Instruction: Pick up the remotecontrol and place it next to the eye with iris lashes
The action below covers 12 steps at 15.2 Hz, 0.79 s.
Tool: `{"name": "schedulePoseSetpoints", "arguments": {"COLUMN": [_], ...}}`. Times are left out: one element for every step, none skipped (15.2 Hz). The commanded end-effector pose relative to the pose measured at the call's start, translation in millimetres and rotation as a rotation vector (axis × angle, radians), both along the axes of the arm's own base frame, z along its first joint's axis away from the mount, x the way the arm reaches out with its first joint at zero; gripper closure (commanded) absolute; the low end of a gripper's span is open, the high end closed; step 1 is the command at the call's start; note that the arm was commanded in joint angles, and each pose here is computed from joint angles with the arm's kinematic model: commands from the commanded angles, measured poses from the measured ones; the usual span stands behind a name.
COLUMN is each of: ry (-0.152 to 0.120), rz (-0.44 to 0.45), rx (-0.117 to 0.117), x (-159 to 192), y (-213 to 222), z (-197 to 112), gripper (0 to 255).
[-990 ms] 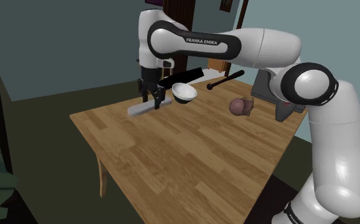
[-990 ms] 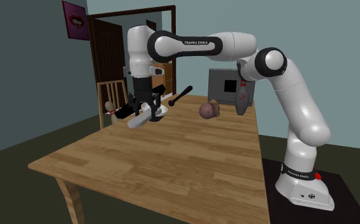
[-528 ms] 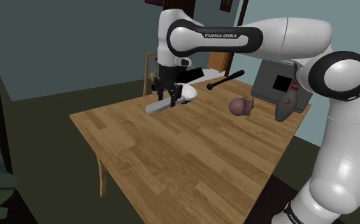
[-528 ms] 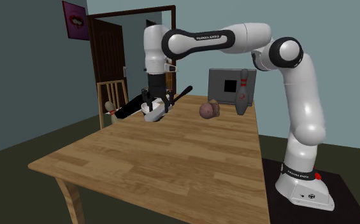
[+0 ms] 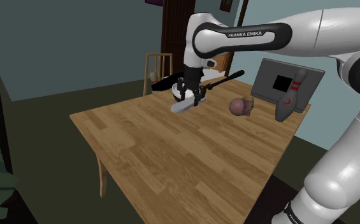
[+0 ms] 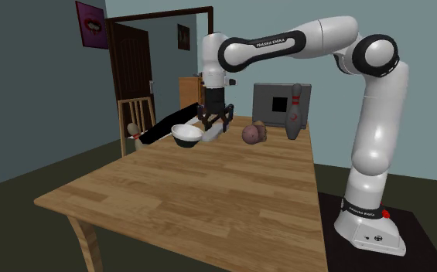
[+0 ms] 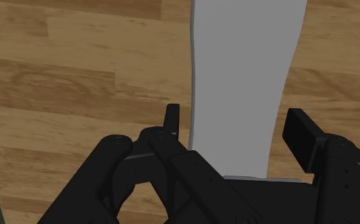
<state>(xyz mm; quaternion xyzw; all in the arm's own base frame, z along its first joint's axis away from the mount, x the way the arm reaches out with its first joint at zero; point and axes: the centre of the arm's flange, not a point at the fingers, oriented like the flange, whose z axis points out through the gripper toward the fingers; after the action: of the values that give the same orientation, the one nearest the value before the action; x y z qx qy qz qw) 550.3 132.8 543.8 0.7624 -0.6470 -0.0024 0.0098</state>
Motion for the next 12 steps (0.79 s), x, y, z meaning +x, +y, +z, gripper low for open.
{"name": "schedulePoseSetpoints", "arguments": {"ry": [0.0,0.0,0.0,0.0,0.0,0.0,0.0,0.0,0.0,0.0,0.0,0.0], "rz": [0.001,0.001,0.001,0.001,0.001,0.001,0.001,0.001,0.001,0.001,0.001,0.001], "rx": [0.001,0.001,0.001,0.001,0.001,0.001,0.001,0.001,0.001,0.001,0.001,0.001], "x": [-11.5,-17.4,-23.4,-29.3,-35.3,-41.2,-47.2,-53.1,-59.1,-65.0,-71.0,-76.9], "y": [-23.8,-35.6,-47.3,-59.1,-70.9,-82.7,-94.5,-106.3,-118.0,-129.8,-141.6,-153.4], "z": [-2.2,-2.2,-2.1,-2.1,-2.0,-2.0,-2.0,-1.9,-1.9,-1.8,-1.8,-1.7], "gripper": [255,255,255,255,255,255,255,255,255,255,255,255]}}
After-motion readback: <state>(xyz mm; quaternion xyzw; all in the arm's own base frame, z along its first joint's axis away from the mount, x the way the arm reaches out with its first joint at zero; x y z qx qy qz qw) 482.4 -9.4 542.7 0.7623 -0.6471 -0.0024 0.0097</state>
